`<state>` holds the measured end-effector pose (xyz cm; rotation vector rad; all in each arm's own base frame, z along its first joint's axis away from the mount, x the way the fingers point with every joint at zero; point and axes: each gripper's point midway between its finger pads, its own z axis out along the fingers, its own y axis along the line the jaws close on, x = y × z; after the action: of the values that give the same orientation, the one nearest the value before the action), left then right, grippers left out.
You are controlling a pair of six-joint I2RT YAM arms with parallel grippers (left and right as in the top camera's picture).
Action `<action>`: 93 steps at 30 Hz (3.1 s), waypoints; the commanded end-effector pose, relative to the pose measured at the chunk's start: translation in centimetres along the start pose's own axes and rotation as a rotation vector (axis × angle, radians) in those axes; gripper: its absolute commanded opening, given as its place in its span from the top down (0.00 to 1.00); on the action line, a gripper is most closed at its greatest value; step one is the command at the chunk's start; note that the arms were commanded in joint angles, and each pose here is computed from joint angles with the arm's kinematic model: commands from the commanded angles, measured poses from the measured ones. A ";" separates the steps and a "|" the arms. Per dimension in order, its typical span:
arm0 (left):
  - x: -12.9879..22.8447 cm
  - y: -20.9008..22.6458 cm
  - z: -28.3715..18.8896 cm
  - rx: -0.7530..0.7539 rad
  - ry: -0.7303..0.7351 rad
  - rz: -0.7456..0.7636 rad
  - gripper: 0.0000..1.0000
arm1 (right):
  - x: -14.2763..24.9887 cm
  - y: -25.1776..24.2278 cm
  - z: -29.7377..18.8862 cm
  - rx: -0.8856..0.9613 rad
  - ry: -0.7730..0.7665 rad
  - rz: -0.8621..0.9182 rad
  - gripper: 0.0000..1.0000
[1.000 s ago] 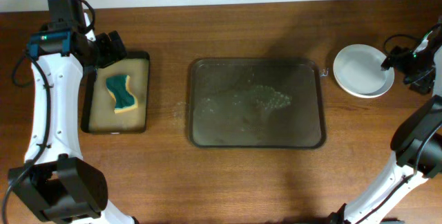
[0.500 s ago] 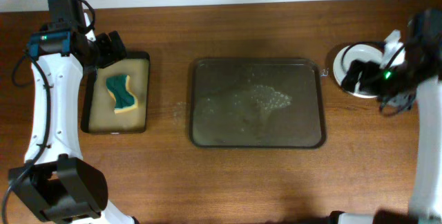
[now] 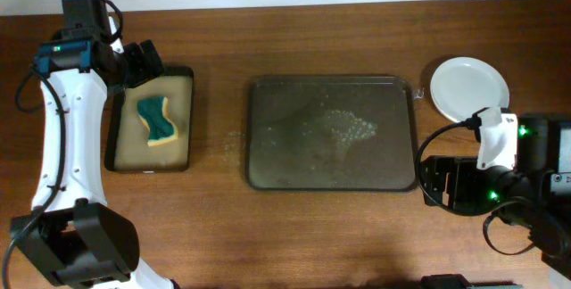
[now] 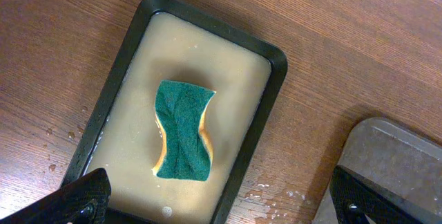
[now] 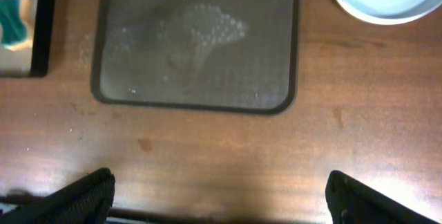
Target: Clean dirty plates on tray and stack at the side
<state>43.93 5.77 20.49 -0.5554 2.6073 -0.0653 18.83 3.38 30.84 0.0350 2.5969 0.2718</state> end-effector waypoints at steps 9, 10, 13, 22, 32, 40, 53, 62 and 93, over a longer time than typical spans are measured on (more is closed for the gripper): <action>-0.2 0.0 -0.1 0.007 -0.002 0.002 0.01 | 0.6 -1.6 1.3 0.054 -0.288 -0.066 0.02; -0.2 0.0 -0.1 0.007 -0.001 0.002 0.01 | 0.7 -1.6 1.6 0.044 -0.388 -0.079 0.02; -0.2 0.0 -0.1 0.007 -0.001 0.002 0.01 | 1.6 -1.8 2.7 0.021 -0.555 -0.104 0.02; -0.2 0.0 -0.1 0.007 -0.001 0.002 0.01 | 2.0 -1.9 7.1 -0.045 -0.904 -0.168 0.02; -0.2 0.0 -0.1 0.007 -0.002 0.002 0.01 | 0.8 -2.2 10.1 -0.064 -1.032 -0.189 0.02; -0.2 0.0 -0.1 0.007 -0.001 0.002 0.01 | 1.1 -2.9 12.7 -0.057 -1.074 -0.190 0.02; -0.2 0.0 -0.1 0.007 -0.001 0.002 0.01 | 2.6 -4.3 15.4 0.006 -0.952 -0.167 0.02; -0.2 0.0 -0.1 0.007 -0.002 0.002 0.01 | 2.6 -4.3 15.4 0.006 -0.952 -0.167 0.02; 14.3 1.9 -6.9 0.252 -0.470 0.049 0.01 | 2.6 -4.3 15.4 0.006 -0.952 -0.167 0.02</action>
<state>30.55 2.29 20.65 -0.4146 2.2113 -0.2008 24.53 2.08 15.98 -0.0403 1.6386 0.1285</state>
